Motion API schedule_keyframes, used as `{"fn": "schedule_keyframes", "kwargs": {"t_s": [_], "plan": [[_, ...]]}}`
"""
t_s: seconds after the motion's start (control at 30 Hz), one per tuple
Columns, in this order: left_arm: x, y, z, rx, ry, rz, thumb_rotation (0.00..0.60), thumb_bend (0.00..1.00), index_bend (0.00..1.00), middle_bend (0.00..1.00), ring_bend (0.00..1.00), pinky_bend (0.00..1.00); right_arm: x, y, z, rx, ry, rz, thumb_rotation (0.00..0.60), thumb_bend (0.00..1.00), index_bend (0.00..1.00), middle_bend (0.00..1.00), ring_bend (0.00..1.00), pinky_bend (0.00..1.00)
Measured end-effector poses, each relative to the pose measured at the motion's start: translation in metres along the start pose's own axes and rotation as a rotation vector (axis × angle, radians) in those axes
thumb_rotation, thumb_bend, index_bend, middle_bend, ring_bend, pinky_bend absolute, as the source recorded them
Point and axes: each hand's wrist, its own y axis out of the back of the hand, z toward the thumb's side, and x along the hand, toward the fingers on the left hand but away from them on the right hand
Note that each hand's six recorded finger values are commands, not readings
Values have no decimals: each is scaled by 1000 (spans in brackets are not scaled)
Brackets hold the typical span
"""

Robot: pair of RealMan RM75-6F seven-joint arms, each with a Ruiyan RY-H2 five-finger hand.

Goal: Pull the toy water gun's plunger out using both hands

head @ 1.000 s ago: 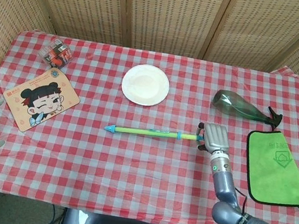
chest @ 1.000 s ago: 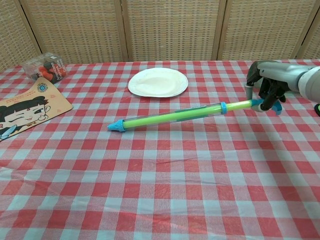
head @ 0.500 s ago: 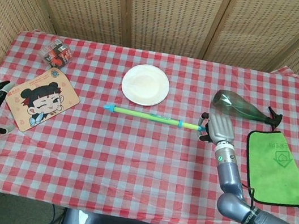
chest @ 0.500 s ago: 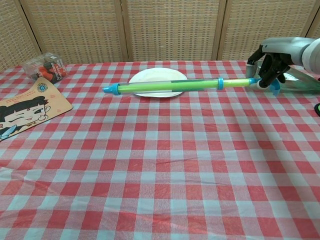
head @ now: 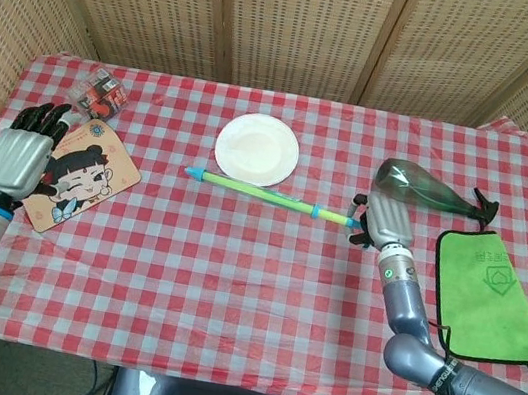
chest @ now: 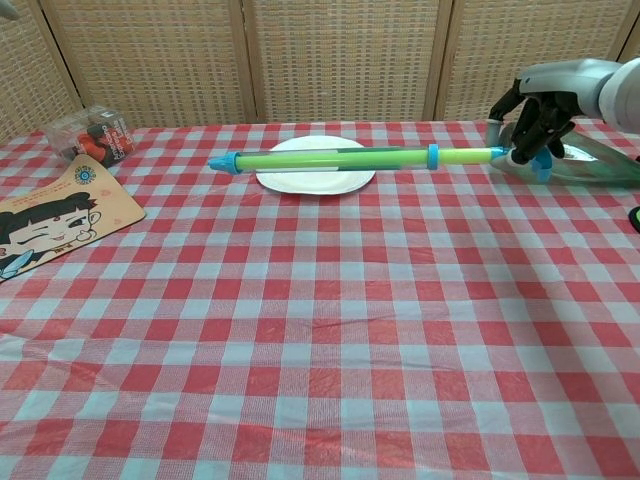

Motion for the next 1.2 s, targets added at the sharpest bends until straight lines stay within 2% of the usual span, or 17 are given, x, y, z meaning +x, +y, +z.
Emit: {"fn": "schedule_keyframes", "kwargs": {"t_s": [0.07, 0.17, 0.27, 0.43, 0.6, 0.77, 0.93, 1.2], "plan": [[9, -1, 6, 18, -4, -11, 600, 166, 163, 111, 160, 196, 0, 2, 1, 0, 5, 0, 600, 583, 834, 1000, 1000, 723], [21, -3, 13, 23, -5, -29, 600, 167, 219, 324, 339, 341, 1, 4, 4, -3, 13, 3, 600, 582, 834, 1000, 1000, 723], [31, -7, 21, 14, -9, -57, 600, 171, 266, 452, 437, 418, 1, 6, 7, -2, 23, 4, 600, 582, 834, 1000, 1000, 724], [47, -12, 35, -2, -21, -100, 600, 173, 351, 542, 518, 480, 4, 9, 14, -3, 41, 2, 600, 583, 836, 1000, 1000, 729], [60, -12, 52, 15, -39, -95, 600, 173, 390, 608, 575, 531, 7, 11, 21, -5, 57, 3, 600, 583, 837, 1000, 1000, 730], [69, -12, 61, 23, -41, -97, 600, 242, 427, 798, 726, 647, 11, 12, 27, -13, 72, 12, 600, 583, 837, 1000, 1000, 730], [77, -16, 69, -10, -35, -169, 600, 242, 441, 868, 788, 694, 14, 13, 33, -13, 86, 19, 600, 584, 837, 1000, 1000, 729], [85, -16, 85, -25, -37, -258, 600, 242, 448, 876, 796, 697, 15, 10, 36, -17, 92, 33, 600, 584, 837, 1000, 1000, 729]]}}
